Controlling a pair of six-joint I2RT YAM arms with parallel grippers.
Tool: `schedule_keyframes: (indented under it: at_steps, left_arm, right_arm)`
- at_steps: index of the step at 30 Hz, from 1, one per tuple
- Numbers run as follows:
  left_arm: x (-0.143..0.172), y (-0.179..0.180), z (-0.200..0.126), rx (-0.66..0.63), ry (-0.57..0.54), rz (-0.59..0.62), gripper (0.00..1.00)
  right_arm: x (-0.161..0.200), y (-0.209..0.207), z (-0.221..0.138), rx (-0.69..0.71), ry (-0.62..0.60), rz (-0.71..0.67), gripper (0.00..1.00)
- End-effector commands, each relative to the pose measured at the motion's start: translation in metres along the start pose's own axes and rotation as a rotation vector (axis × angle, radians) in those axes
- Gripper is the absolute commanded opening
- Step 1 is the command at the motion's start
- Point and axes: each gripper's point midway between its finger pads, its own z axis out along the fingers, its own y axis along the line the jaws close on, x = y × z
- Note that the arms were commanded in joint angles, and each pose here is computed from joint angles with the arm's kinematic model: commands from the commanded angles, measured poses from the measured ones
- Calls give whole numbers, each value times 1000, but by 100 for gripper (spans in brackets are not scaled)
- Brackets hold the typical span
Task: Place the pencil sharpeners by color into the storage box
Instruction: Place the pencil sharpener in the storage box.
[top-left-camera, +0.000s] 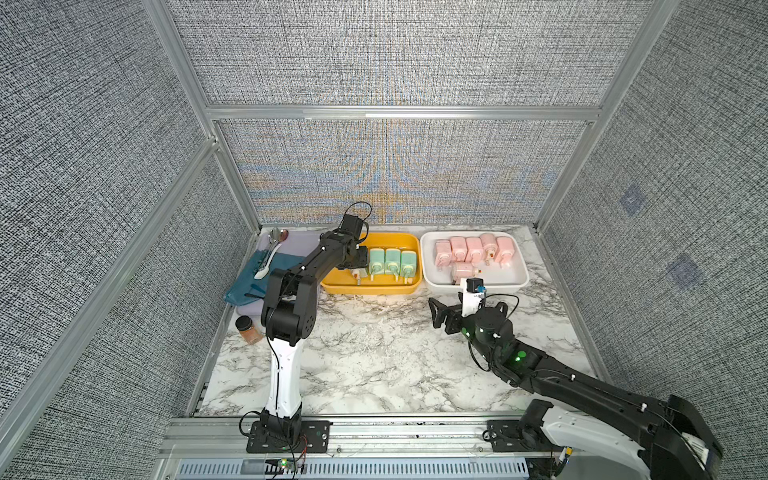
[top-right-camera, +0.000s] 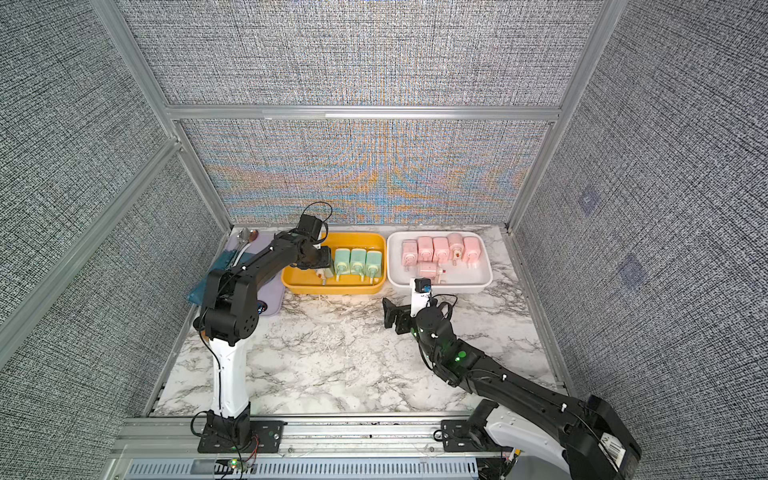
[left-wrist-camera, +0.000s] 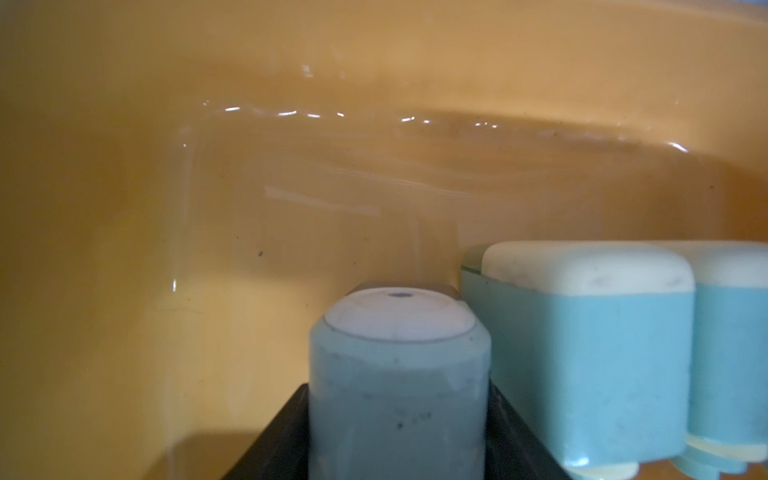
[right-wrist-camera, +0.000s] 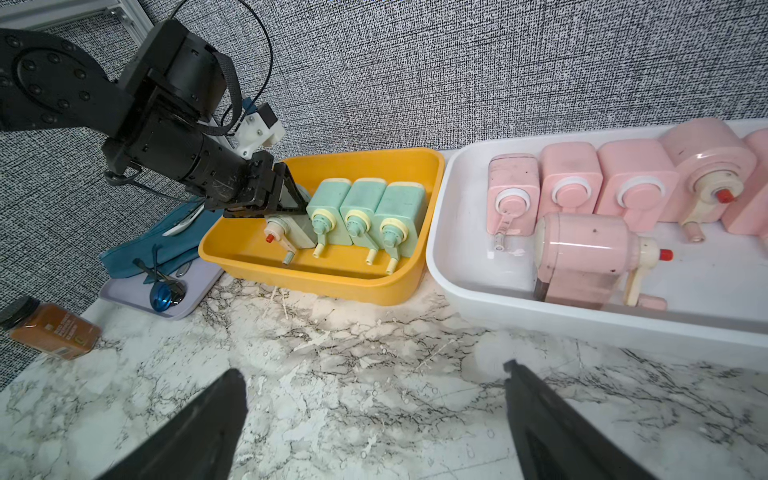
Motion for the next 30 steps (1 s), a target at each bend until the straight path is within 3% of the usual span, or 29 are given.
schedule_keyframes:
  at_steps: [1,12,22,27,30]
  left_arm:
    - [4,-2,2,15,15,-1,67]
    - [-8,-5,-9,25,-18,-10,75]
    - [-23,-14,-61,86,-122,-23,86]
    - [-14,-11,-101,119,-209,-21,99]
    - [0,2,-120,99,-267,-9,99]
  right_arm:
    - [-1,1,0,-4,-1,-2,99]
    - [-3,4,1,-9,-2,-9,99]
    - [-3,3,6,-5,-19,18,99]
    - [-11,-17,10,111,-83,-28,99]
    - [-19,-37,10,182,-119,-100,99]
